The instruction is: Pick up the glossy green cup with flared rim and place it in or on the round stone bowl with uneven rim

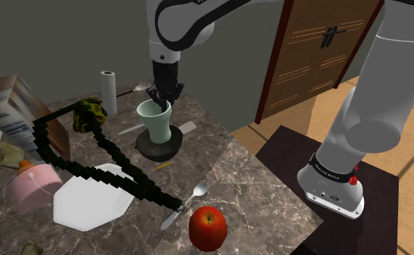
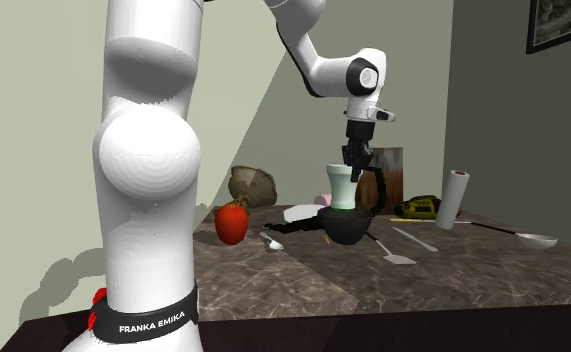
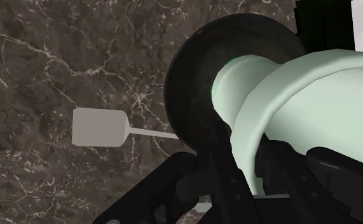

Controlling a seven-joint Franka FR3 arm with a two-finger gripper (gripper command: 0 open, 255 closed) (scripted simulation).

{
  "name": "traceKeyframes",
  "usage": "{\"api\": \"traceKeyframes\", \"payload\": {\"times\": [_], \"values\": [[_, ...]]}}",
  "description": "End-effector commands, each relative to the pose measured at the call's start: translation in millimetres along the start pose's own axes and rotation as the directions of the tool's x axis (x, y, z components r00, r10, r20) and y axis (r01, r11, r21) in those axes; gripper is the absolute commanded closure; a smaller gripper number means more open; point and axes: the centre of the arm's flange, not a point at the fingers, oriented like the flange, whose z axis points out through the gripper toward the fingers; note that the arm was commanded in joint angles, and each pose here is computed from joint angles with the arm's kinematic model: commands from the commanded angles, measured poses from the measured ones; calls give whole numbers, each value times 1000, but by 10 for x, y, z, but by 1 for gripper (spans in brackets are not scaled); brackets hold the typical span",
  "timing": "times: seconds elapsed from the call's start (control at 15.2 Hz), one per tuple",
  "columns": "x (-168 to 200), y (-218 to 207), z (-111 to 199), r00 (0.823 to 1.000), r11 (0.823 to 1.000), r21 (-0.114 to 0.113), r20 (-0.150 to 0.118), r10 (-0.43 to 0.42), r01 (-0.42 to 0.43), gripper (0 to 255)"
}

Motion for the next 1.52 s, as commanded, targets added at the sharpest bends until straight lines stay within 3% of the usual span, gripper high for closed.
{"api": "traceKeyframes", "payload": {"times": [0.0,0.4,0.46,0.79,1.06,1.45], "values": [[1,2,18,1000,1000,1,-1,0,0,255],[1,2,18,1000,1000,1,-1,0,0,255],[1,2,19,1000,1000,1,-1,0,0,0],[1,3,19,1000,1000,1,-1,0,0,0],[1,2,-482,1000,1000,1,-1,0,0,0],[1,2,-482,1000,1000,1,-1,0,0,0]]}}
